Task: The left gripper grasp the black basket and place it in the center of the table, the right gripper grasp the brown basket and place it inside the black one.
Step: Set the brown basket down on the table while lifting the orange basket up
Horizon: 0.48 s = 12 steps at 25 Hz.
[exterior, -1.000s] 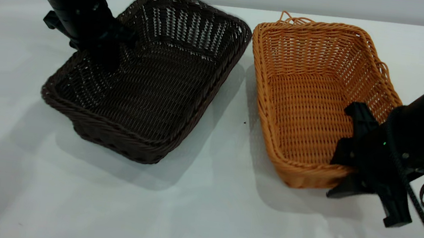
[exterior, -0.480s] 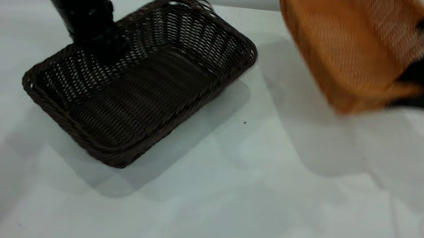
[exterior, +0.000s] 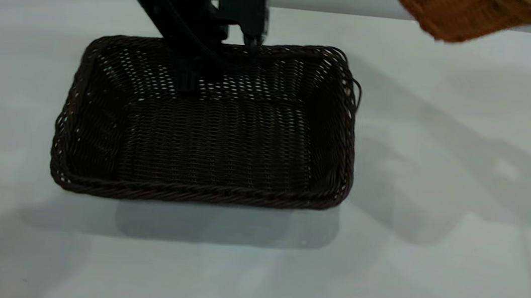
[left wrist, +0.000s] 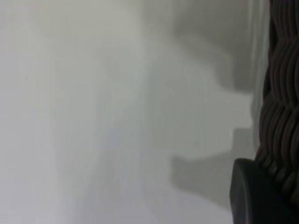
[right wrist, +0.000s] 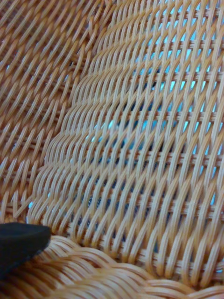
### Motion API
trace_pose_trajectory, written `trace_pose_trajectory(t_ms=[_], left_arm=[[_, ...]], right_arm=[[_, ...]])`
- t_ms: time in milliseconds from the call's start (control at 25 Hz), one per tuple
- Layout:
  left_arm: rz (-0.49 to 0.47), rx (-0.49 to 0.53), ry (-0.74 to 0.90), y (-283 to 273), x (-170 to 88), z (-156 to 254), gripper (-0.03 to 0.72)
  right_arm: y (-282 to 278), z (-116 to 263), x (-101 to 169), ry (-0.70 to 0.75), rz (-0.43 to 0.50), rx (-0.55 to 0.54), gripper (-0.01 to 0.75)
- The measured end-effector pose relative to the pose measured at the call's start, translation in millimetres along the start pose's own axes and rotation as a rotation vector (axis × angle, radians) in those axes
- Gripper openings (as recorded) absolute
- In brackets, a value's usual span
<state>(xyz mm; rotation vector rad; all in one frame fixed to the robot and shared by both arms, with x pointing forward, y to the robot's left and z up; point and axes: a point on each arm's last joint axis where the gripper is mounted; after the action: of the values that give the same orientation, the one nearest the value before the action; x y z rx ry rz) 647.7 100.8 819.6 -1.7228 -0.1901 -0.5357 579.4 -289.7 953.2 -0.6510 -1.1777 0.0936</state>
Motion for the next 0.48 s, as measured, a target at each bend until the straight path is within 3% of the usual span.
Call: trace_pose_trajectory(t_ms=[480], left_arm=[[-0.044, -0.026, 0.106, 6, -5, -24, 0.090]], right_arm=[[-10, -11, 22, -0.080, -0.016, -0.027, 0.121]])
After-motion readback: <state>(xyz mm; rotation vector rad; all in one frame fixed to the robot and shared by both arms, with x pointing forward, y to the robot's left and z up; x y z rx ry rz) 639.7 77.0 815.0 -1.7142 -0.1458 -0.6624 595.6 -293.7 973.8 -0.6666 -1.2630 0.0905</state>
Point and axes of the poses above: a point on each arm's last joint axis where the gripper is mounted, y pointing out along that axis toward the gripper, x along the wrist's bending axis when the last joint is at zero, z = x × y, and after that the axes turned 11 degrees about y, right-handed
